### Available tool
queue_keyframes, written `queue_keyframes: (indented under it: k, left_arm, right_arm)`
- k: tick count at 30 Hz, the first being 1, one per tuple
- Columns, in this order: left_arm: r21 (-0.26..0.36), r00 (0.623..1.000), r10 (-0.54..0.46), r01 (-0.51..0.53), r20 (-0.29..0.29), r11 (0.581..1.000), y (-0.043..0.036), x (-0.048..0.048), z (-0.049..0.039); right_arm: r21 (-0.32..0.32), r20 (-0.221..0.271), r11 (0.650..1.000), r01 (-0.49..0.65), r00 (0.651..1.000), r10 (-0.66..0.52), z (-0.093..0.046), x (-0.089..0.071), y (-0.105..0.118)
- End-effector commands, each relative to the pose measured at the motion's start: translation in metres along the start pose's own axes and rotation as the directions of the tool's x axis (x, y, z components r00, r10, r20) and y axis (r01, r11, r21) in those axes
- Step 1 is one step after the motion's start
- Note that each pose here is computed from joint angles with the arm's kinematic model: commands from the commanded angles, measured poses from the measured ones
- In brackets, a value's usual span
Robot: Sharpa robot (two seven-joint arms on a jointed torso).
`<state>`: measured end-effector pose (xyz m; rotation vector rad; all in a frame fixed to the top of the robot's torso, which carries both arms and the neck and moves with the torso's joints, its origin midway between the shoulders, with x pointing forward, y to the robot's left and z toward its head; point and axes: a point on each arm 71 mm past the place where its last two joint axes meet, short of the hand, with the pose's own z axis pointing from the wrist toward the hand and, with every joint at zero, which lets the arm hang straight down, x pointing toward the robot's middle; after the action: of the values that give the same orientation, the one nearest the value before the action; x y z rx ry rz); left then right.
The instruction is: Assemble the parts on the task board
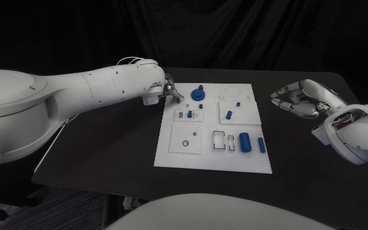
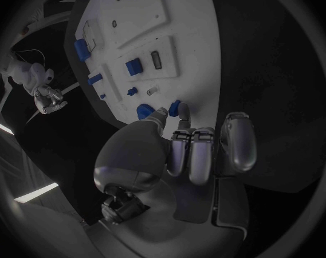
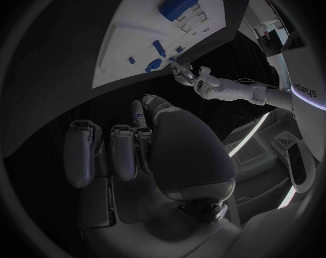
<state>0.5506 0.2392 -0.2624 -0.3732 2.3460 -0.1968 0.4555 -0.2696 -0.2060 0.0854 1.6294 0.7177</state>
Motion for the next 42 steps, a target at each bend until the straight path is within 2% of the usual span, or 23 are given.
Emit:
queue_keyframes:
  k: [1, 10, 27, 42]
  left_arm:
    - [0.027, 1.0, -0.006, 0.005, 0.014, 1.0, -0.003, 0.0003, 0.0002]
    - [0.037, 1.0, -0.001, 0.0, 0.018, 0.999, -0.0049, 0.0009, 0.0001]
    - [0.014, 1.0, -0.001, 0.0, 0.02, 1.0, -0.0039, 0.0019, 0.0011]
    - [0.011, 1.0, 0.009, -0.009, -0.001, 1.0, -0.0041, 0.0043, 0.0016]
  right_arm:
    - [0.019, -0.009, 1.0, -0.001, 1.0, 0.001, -0.0005, 0.0014, -0.0015]
    - [0.024, -0.014, 1.0, -0.001, 1.0, 0.001, -0.0006, 0.0016, -0.002]
    - [0.031, -0.03, 0.999, -0.007, 1.0, 0.007, -0.0003, 0.0032, -0.0018]
    - [0.034, -0.031, 0.999, -0.011, 0.999, 0.012, -0.0006, 0.0032, -0.002]
